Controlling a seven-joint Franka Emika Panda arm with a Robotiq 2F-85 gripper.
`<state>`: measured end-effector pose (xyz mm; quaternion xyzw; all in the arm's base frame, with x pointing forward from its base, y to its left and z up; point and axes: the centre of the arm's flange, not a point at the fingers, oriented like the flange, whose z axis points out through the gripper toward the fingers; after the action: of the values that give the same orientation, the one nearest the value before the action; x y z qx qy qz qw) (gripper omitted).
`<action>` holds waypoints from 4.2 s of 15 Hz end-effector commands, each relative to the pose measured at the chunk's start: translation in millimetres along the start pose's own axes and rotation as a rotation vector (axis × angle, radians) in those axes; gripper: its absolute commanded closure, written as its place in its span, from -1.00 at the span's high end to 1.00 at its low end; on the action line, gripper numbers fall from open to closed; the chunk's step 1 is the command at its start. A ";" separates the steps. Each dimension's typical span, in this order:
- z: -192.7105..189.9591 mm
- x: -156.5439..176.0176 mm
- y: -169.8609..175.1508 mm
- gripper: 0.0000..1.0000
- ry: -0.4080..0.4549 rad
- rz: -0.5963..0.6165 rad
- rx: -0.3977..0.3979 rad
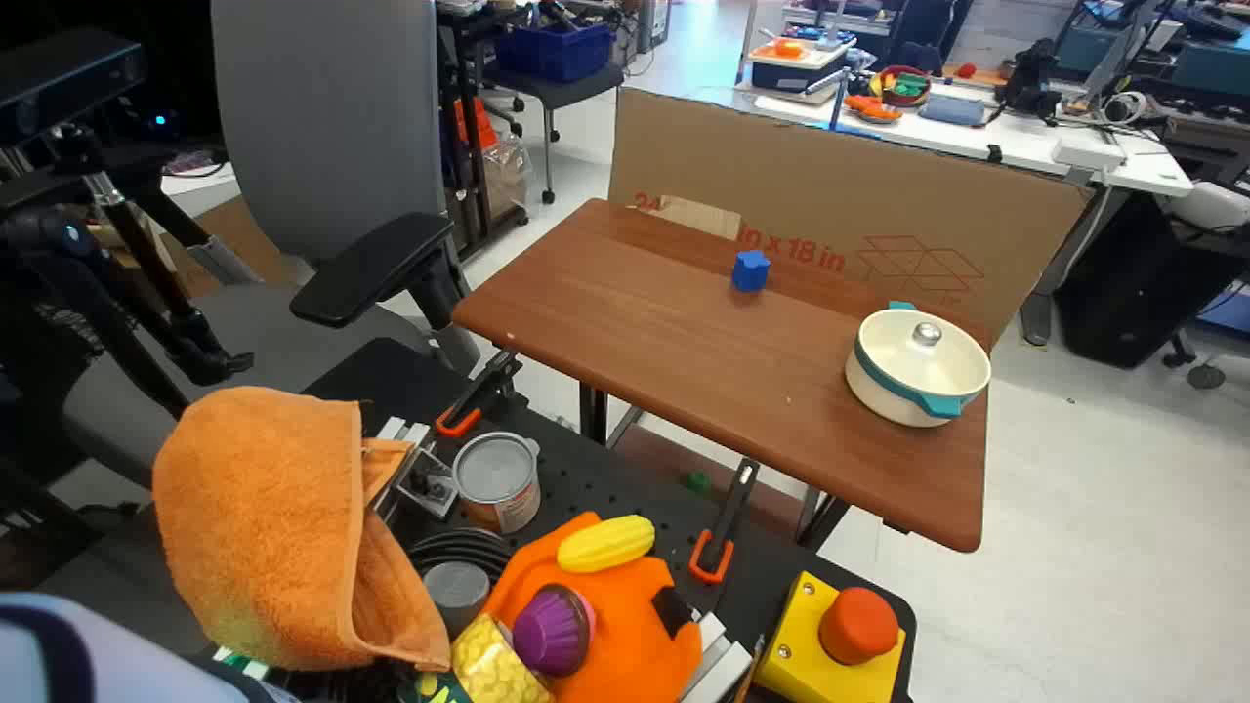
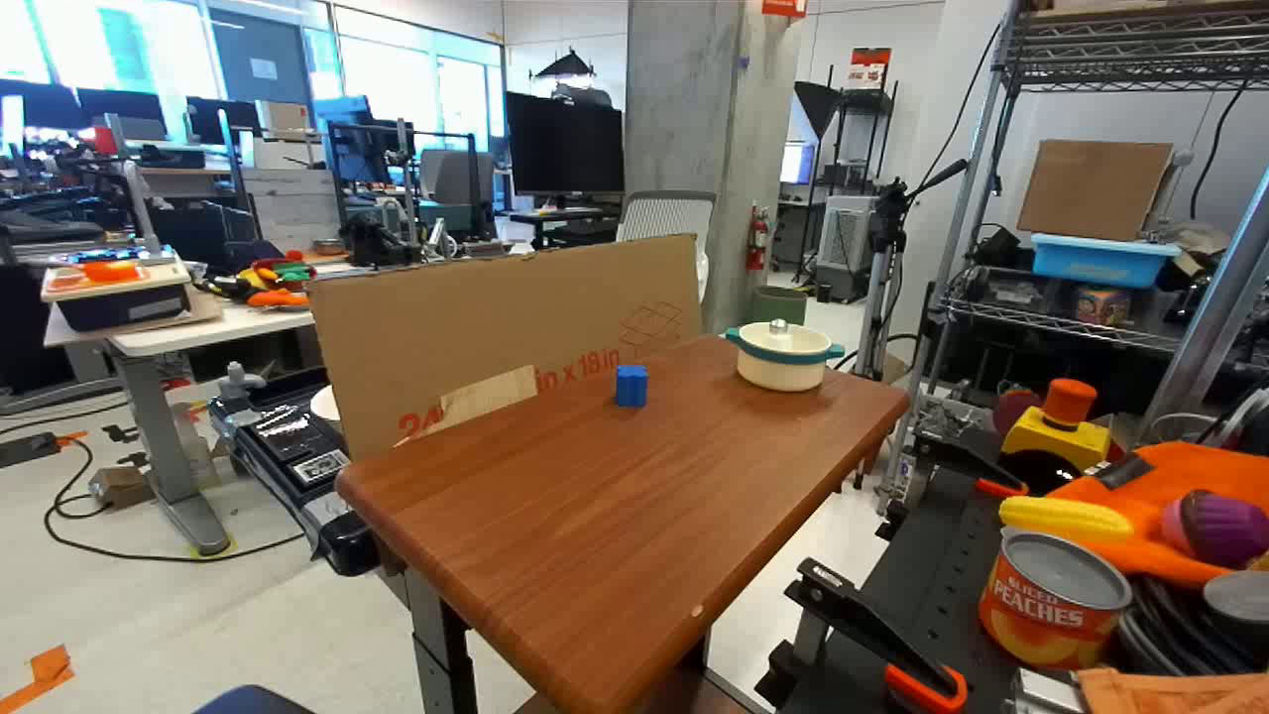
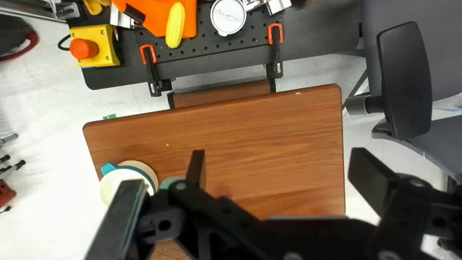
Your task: Remove the salt cellar from the white pot
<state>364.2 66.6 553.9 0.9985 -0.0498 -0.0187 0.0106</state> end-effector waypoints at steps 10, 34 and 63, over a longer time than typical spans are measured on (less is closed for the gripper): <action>-0.3 0.0 0.0 1.00 0.001 0.000 0.000; 174.1 201.9 224.9 1.00 0.197 0.131 0.151; 364.1 293.3 252.3 0.31 -0.116 -0.054 -0.089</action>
<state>600.9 -218.8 191.7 0.9966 -0.0316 -0.0639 0.0425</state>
